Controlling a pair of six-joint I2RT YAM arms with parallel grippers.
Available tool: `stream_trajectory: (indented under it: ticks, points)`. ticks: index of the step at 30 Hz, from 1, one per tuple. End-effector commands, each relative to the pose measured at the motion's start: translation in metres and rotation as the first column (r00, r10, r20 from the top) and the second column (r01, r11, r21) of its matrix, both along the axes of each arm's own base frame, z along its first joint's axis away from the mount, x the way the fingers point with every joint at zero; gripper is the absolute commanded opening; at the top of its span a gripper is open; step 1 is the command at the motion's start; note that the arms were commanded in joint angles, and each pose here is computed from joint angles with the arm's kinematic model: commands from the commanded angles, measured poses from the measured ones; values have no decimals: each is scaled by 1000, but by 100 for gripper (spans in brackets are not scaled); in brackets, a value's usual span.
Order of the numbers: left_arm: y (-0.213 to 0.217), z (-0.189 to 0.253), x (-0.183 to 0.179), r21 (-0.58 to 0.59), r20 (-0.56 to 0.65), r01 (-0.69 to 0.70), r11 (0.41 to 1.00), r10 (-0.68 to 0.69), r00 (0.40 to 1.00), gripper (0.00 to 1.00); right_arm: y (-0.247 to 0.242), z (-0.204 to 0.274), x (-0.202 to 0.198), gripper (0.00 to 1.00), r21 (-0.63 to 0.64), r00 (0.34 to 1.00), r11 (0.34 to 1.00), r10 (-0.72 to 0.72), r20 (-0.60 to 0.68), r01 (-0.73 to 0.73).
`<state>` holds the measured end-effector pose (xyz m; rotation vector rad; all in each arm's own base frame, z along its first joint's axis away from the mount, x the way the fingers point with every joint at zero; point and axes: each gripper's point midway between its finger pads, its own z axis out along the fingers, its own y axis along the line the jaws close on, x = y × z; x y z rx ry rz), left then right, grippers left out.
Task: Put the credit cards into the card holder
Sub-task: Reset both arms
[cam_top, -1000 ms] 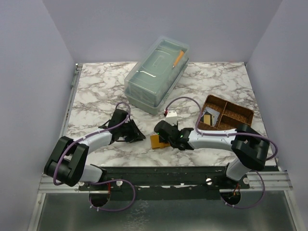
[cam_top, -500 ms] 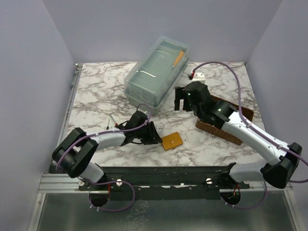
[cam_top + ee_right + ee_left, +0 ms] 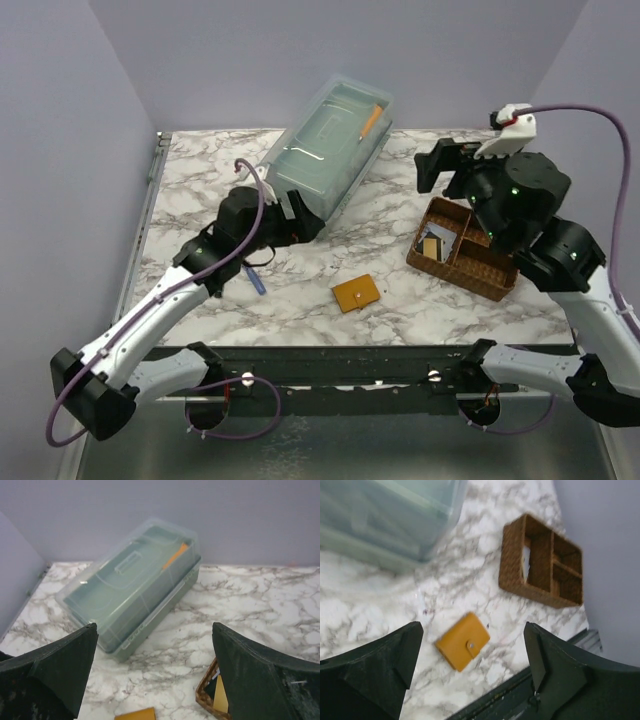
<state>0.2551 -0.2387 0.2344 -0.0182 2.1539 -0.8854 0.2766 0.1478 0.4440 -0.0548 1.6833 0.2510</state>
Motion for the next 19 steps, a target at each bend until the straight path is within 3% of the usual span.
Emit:
stream_trajectory:
  ticks: [1, 9, 14, 19]
  points:
    - [29, 97, 15, 37, 284, -74, 997, 60, 957, 91, -23, 54, -14, 100, 6, 985, 1000, -15, 169, 15]
    - [48, 223, 10, -45, 576, -101, 994, 108, 810, 95, -40, 104, -36, 100, 76, 953, 997, -1, 302, -23]
    - [59, 258, 2, -64, 653, -111, 992, 126, 747, 96, -41, 110, -42, 100, 97, 939, 994, 11, 342, -47]
    - [66, 269, -3, -83, 675, -122, 989, 146, 724, 98, -38, 102, -40, 100, 74, 947, 996, 23, 320, -49]
